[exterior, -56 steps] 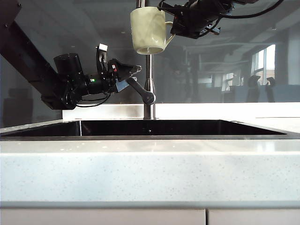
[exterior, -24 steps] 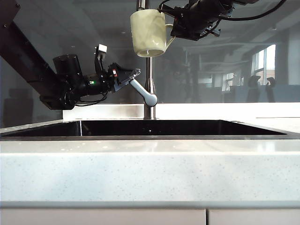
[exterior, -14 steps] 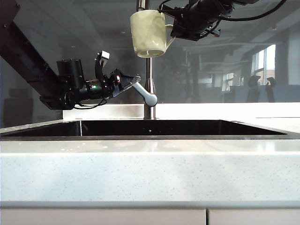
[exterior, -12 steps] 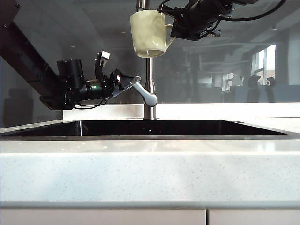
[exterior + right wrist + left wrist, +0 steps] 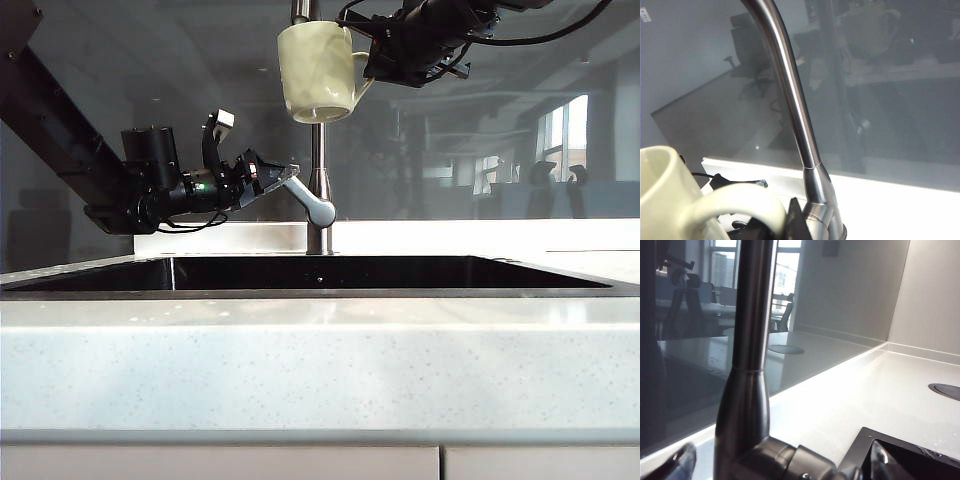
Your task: Pick up the mug next to the sink, go to the faucet to get some water, pour the water into the sink, and finally put the mug back to its place.
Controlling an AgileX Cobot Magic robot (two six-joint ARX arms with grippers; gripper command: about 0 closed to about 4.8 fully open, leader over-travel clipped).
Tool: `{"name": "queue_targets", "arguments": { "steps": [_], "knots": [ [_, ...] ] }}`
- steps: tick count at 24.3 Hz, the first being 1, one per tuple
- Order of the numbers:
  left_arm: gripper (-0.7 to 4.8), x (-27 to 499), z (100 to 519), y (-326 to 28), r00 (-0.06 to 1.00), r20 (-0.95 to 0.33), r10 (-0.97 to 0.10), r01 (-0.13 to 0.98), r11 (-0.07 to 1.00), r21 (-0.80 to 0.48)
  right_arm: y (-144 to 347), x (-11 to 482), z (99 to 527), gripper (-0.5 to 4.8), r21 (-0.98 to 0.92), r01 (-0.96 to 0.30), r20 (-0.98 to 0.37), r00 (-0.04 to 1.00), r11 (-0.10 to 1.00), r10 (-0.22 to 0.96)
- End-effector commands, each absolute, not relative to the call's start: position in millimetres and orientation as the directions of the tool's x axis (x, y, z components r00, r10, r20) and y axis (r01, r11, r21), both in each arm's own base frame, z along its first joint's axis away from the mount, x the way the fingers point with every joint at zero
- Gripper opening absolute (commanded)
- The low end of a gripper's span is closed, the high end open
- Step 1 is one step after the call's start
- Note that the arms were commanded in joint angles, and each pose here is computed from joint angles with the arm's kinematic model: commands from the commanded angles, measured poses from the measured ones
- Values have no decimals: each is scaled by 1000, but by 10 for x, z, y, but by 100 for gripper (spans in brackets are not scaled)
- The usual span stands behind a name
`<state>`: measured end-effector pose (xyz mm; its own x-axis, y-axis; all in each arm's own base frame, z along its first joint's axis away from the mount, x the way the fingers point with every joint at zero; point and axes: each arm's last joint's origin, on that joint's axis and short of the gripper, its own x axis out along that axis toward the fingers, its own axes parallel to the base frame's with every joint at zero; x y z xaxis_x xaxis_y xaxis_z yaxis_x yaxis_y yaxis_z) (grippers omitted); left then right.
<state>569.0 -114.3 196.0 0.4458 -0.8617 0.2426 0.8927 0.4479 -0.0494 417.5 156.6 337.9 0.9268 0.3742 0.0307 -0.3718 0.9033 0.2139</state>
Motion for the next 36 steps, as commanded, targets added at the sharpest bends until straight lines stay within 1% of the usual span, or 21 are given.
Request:
{"name": "queue_targets", "arguments": {
  "steps": [1,5,11,14,18,20,23,26,28,29,32,33,36],
  "knots": [
    [479,5686,2048,-1141,470,270,-840,875,484,-18,1561,4125,3595,-5,227,-402,157,914,887,374],
    [479,5707,2055,-1120,540,297,-788,830,557,-33,1561,4125,3596,-5,227,-402,158,914,887,374],
    [479,5736,2047,-1075,606,306,-734,778,627,-35,1561,4125,3596,-5,227,-402,158,914,887,374],
    [479,5760,2053,-1009,663,325,-674,726,686,-57,1561,4125,3595,-5,227,-402,157,914,887,374],
    [479,5774,2055,-930,677,328,-658,712,699,-66,1561,4125,3594,-5,227,-402,157,914,887,374],
    [479,5767,2063,-931,663,333,-670,729,679,-86,1561,4125,3594,-5,227,-402,157,914,887,375],
    [479,5735,2109,-905,600,358,-715,784,615,-85,1559,4124,3594,-5,220,-401,154,915,889,374],
    [479,5675,2173,-914,502,388,-773,850,524,-58,1523,4109,3614,-5,143,-386,134,920,911,368],
    [479,5643,2203,-918,456,399,-796,876,480,-44,1489,4094,3634,-5,91,-375,118,924,922,364],
    [479,5622,2223,-920,428,406,-808,891,451,-42,1479,4072,3651,-5,29,-369,100,926,929,364],
    [479,5589,2253,-921,389,418,-821,911,409,-44,1437,4027,3701,-5,-102,-346,78,932,933,354],
    [479,5567,2271,-923,361,421,-832,923,383,-34,1418,3979,3758,-5,-214,-328,73,934,920,350],
    [479,5549,2289,-921,345,432,-833,927,374,-19,1396,3911,3850,-5,-378,-293,88,933,878,349]
  ]
}}
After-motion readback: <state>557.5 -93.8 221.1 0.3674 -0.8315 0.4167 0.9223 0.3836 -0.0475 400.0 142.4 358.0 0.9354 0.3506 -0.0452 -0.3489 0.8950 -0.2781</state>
